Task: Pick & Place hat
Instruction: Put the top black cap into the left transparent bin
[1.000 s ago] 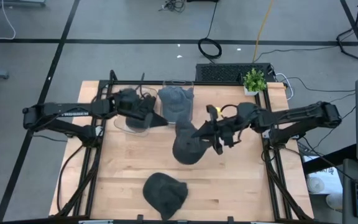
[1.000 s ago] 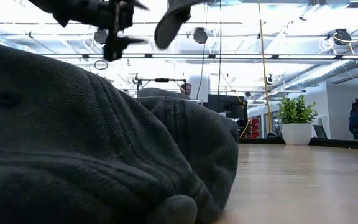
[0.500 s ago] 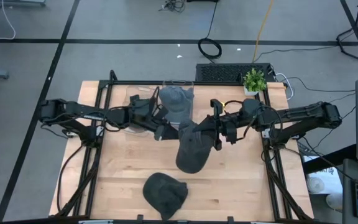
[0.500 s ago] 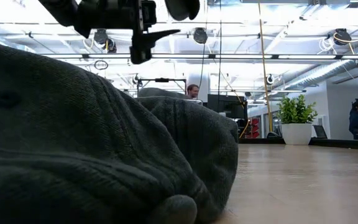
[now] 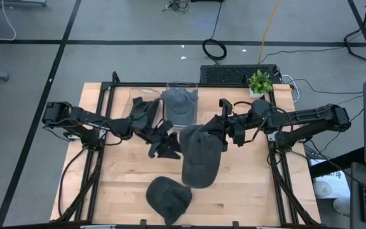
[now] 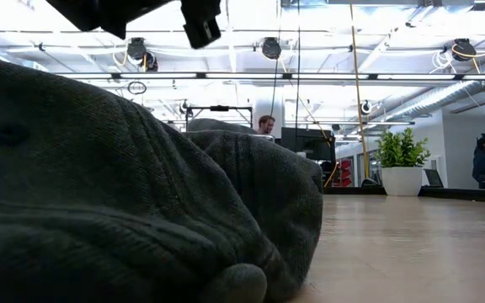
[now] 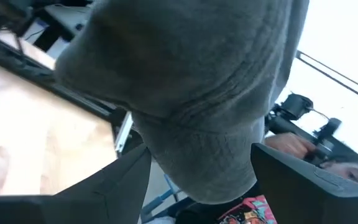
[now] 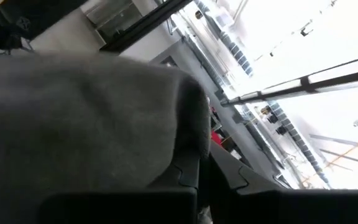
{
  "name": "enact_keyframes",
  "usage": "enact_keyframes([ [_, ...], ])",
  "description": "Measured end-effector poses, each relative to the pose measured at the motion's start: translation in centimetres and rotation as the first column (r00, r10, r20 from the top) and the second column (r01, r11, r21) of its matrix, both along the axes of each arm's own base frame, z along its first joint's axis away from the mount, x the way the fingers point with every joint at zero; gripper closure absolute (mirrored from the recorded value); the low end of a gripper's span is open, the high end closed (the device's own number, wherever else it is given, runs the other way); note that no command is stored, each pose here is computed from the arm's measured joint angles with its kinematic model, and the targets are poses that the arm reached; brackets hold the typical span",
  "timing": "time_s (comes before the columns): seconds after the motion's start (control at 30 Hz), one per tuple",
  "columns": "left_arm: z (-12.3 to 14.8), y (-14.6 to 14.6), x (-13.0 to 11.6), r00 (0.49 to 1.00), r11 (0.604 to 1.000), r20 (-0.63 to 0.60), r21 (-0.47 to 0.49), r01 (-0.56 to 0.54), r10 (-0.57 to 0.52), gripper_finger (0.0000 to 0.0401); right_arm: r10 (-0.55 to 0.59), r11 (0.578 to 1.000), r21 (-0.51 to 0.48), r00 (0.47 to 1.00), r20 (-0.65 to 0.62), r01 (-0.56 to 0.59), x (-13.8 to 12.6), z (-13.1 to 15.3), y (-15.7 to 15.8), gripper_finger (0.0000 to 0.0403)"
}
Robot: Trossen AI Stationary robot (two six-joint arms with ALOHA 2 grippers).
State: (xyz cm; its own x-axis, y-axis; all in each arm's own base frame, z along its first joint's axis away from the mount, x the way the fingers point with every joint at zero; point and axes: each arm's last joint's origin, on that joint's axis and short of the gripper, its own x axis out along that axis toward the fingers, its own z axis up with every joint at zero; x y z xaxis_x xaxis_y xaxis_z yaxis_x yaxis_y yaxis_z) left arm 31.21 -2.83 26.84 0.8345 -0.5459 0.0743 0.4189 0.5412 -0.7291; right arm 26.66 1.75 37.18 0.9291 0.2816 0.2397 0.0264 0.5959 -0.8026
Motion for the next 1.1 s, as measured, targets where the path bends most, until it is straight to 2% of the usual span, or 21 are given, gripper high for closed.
enact_keyframes([
  [0.27, 0.1, -2.4, -0.3, 0.996, 0.996, 0.052, 0.063, 0.07, -0.073, 0.0116, -0.207, 0.977, -0.052, 0.977, -0.055, 0.205, 0.3, -0.7, -0.5, 0.0403],
  [0.37, 0.1, -3.1, -0.4, 0.994, 0.993, 0.067, 0.086, 0.083, -0.089, 0.0116, -0.213, 0.976, -0.06, 0.976, -0.052, 0.21, 0.3, -0.7, -0.5, 0.0403],
  [0.5, 0.3, -3.1, -0.4, 0.993, 0.994, 0.105, 0.1, 0.042, -0.053, 0.0116, -0.201, 0.978, -0.062, 0.979, -0.029, 0.199, 0.2, -0.5, -0.2, 0.0403],
  [0.63, 1.2, -3.0, -0.5, 0.984, 0.998, 0.181, 0.057, -0.006, -0.005, 0.0116, -0.189, 0.976, -0.107, 0.982, 0.022, 0.19, 0.1, -0.2, 0.5, 0.0403],
  [0.8, 1.6, -2.7, -0.4, 0.983, 0.996, 0.161, -0.041, -0.084, 0.089, 0.0116, -0.181, 0.97, -0.153, 0.982, 0.053, 0.188, 0.0, 0.0, 1.0, 0.0403],
  [0.97, 1.7, -2.7, -0.4, 0.981, 0.99, 0.153, -0.084, -0.11, 0.122, 0.0116, -0.269, 0.948, -0.173, 0.963, 0.011, 0.267, 0.1, -0.5, 0.8, 0.0403],
  [1.1, 2.3, -2.8, -0.6, 0.975, 0.988, 0.192, -0.126, -0.089, 0.112, 0.0116, -0.324, 0.932, -0.174, 0.946, -0.013, 0.317, 0.2, -0.7, 0.7, 0.0403],
])
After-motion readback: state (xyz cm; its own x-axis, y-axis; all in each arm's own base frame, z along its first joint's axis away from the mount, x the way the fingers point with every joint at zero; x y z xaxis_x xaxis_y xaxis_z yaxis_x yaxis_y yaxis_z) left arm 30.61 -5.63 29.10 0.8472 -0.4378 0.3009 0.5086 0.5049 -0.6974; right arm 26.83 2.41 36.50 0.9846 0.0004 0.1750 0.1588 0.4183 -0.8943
